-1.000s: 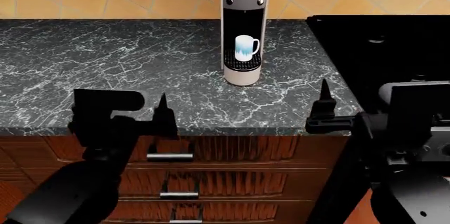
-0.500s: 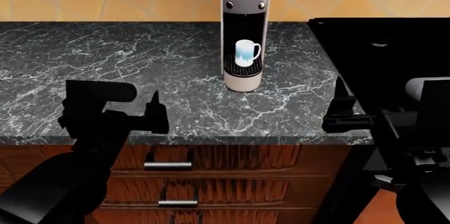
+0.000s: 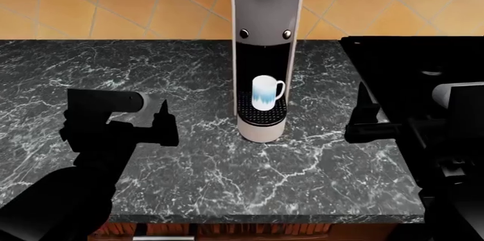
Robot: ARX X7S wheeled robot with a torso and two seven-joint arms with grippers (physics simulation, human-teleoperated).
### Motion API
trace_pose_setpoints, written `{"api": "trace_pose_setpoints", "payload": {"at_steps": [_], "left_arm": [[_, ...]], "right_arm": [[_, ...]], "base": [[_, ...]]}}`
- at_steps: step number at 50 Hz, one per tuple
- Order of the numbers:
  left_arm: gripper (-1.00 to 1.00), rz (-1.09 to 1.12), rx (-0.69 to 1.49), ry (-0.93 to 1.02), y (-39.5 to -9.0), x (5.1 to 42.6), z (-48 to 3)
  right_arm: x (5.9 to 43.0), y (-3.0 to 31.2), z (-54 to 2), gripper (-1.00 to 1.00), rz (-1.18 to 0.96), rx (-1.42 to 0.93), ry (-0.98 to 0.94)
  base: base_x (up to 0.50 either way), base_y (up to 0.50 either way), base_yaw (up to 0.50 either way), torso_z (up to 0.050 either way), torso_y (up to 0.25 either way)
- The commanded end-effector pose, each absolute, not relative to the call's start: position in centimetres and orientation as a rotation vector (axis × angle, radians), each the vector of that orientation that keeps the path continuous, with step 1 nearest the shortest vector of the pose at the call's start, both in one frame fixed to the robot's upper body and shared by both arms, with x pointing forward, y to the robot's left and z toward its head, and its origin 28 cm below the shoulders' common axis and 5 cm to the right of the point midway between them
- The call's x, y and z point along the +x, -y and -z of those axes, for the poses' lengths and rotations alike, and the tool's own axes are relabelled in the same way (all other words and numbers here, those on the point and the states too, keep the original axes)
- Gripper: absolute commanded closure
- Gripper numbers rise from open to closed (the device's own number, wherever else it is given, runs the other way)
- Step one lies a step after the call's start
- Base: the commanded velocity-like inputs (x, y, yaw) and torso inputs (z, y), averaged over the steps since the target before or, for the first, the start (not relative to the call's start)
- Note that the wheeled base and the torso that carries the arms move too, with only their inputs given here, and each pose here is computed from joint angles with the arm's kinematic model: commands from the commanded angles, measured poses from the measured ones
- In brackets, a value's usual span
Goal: Press the button on the coffee machine to serve coffee.
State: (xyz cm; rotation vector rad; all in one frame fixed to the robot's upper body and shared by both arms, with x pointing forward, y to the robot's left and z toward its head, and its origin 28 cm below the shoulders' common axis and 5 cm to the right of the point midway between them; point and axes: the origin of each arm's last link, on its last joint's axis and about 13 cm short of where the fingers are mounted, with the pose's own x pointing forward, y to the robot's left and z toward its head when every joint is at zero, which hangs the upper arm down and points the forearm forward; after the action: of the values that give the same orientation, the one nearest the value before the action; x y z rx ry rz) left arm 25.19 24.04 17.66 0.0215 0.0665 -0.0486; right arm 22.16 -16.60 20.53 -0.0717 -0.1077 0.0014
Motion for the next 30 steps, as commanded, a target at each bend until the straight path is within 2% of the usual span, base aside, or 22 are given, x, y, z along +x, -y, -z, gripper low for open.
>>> {"api": "trace_pose_setpoints", "payload": {"at_steps": [1, 11, 30], "left_arm": [[-1.0, 0.047, 0.017, -0.072, -24.11, 25.15, -17.4], [-1.0, 0.04, 0.015, -0.073, -24.22, 25.0, -17.31], [-1.0, 0.038, 0.01, -0.078, -24.21, 25.0, -17.03]], "right_arm": [[22.15, 16.6, -20.43, -1.0, -0.003, -0.071, 0.104], [22.01, 16.69, -20.32, -1.0, 0.003, -0.066, 0.1], [22.26, 16.63, -20.15, -1.0, -0.008, -0.058, 0.094]], "base": [[0.32, -0.03, 0.0, 0.0, 0.0], [0.23, -0.03, 0.0, 0.0, 0.002], [0.07, -0.01, 0.0, 0.0, 0.0]]}}
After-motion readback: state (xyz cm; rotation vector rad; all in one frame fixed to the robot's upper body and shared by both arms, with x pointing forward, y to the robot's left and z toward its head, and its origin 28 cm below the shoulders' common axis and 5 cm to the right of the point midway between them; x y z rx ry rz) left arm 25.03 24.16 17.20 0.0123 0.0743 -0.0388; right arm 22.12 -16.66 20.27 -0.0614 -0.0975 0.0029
